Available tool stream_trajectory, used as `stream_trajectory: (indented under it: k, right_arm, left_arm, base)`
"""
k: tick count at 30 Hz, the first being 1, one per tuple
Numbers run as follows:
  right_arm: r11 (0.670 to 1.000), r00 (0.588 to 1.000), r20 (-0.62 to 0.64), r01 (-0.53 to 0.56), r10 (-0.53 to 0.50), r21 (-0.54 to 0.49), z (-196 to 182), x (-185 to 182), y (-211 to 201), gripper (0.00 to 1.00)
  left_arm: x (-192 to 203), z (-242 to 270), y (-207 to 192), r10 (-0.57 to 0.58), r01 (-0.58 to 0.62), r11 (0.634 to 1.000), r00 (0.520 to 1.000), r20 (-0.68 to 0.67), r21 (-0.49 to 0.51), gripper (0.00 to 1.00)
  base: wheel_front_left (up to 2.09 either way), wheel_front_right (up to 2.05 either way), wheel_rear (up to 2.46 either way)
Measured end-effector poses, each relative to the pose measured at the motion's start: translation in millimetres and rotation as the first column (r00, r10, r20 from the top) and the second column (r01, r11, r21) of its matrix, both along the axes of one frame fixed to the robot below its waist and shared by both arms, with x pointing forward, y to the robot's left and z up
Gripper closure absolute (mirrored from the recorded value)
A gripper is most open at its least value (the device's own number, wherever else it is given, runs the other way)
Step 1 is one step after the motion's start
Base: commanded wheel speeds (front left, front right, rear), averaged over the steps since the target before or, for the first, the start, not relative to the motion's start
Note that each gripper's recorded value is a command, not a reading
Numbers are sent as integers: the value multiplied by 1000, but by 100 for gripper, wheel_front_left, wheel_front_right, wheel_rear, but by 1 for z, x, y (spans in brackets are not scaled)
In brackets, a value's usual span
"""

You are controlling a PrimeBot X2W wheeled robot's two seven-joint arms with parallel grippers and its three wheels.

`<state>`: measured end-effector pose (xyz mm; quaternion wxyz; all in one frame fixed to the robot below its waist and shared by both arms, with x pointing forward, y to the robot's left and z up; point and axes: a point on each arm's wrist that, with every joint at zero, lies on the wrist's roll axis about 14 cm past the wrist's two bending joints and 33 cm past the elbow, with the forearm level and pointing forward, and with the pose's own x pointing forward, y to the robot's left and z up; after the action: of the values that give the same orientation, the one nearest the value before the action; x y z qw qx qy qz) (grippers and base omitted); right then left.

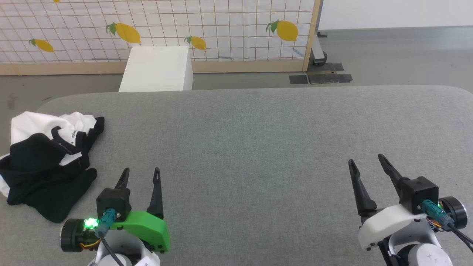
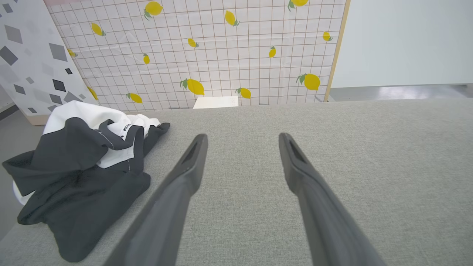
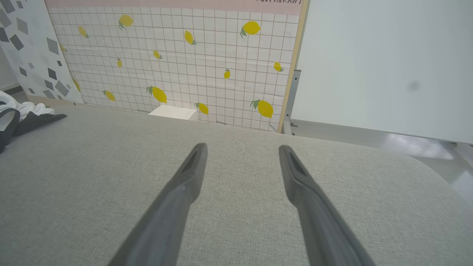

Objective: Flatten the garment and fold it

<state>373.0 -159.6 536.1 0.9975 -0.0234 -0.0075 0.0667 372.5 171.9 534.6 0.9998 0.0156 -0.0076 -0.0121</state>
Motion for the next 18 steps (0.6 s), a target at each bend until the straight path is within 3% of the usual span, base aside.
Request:
stream_trajectory:
  k: [18]
  right_arm:
    - [998,998,13,-69,69,6,-1,10,23,0]
  left_arm:
    - [-11,-3,15,54,-54,998,998,11,-15,0]
  base:
    - [0,0,0]
